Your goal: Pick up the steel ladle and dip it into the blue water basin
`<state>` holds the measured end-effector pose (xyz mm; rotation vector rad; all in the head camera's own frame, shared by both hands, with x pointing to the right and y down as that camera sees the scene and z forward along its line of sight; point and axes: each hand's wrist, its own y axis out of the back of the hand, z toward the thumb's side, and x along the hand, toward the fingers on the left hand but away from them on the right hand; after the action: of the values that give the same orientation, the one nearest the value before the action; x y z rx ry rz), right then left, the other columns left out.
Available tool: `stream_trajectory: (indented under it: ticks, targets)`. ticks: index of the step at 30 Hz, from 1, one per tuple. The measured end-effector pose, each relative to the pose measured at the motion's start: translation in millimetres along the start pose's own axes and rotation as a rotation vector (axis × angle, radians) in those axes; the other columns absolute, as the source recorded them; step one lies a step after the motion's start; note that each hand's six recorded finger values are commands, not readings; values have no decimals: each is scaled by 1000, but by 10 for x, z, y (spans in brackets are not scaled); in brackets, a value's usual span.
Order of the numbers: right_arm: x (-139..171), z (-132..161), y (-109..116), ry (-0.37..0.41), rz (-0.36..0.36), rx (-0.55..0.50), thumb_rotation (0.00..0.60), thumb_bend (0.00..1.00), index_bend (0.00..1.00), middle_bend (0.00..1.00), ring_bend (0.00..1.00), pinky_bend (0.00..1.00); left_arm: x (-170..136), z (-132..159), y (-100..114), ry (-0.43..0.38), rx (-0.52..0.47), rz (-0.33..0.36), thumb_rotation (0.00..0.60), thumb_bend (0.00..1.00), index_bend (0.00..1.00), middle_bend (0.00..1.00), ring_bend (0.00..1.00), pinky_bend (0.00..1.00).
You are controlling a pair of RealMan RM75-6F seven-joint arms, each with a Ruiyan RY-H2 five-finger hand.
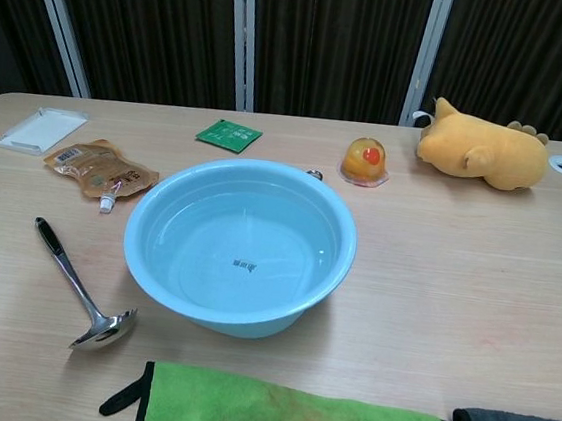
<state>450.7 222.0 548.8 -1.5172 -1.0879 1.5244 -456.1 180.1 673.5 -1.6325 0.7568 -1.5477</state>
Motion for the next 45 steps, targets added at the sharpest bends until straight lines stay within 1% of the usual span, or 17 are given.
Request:
stream_trajectory:
  ticks: [3, 6, 10, 15, 17, 22, 31, 41, 45]
  targets:
    - [-17, -17, 4, -6, 1, -4, 600, 0, 0, 0, 0, 0, 173, 84, -82, -24, -5, -8, 600, 295, 469, 0, 0, 0]
    - [-30, -39, 17, -11, 1, -11, 600, 0, 0, 0, 0, 0, 333, 204, -185, -48, -12, -29, 600, 295, 469, 0, 0, 0]
    - [-45, -69, 37, -17, -1, -21, 600, 0, 0, 0, 0, 0, 453, 342, -293, -71, -18, -55, 600, 295, 451, 0, 0, 0]
    - [-67, -138, 70, -32, 0, -39, 600, 0, 0, 0, 0, 0, 578, 614, -458, -117, -12, -90, 600, 295, 434, 0, 0, 0]
    - [-72, -158, 85, -36, -1, -43, 600, 0, 0, 0, 0, 0, 610, 708, -497, -137, -6, -99, 600, 293, 430, 0, 0, 0]
    - [-69, -200, 120, -44, -8, -51, 600, 0, 0, 0, 0, 0, 658, 839, -552, -163, 5, -114, 600, 294, 402, 0, 0, 0]
    - [-54, -304, 196, -75, -31, -61, 600, 0, 0, 0, 0, 0, 776, 1096, -617, -216, 6, -135, 600, 294, 398, 0, 0, 0]
    - [-70, -351, 222, -91, -41, -65, 600, 0, 0, 0, 0, 0, 800, 1236, -740, -245, 5, -174, 600, 295, 459, 0, 0, 0]
    - [-76, -357, 223, -94, -40, -64, 600, 0, 0, 0, 0, 0, 797, 1241, -766, -247, 8, -182, 600, 316, 521, 0, 0, 0]
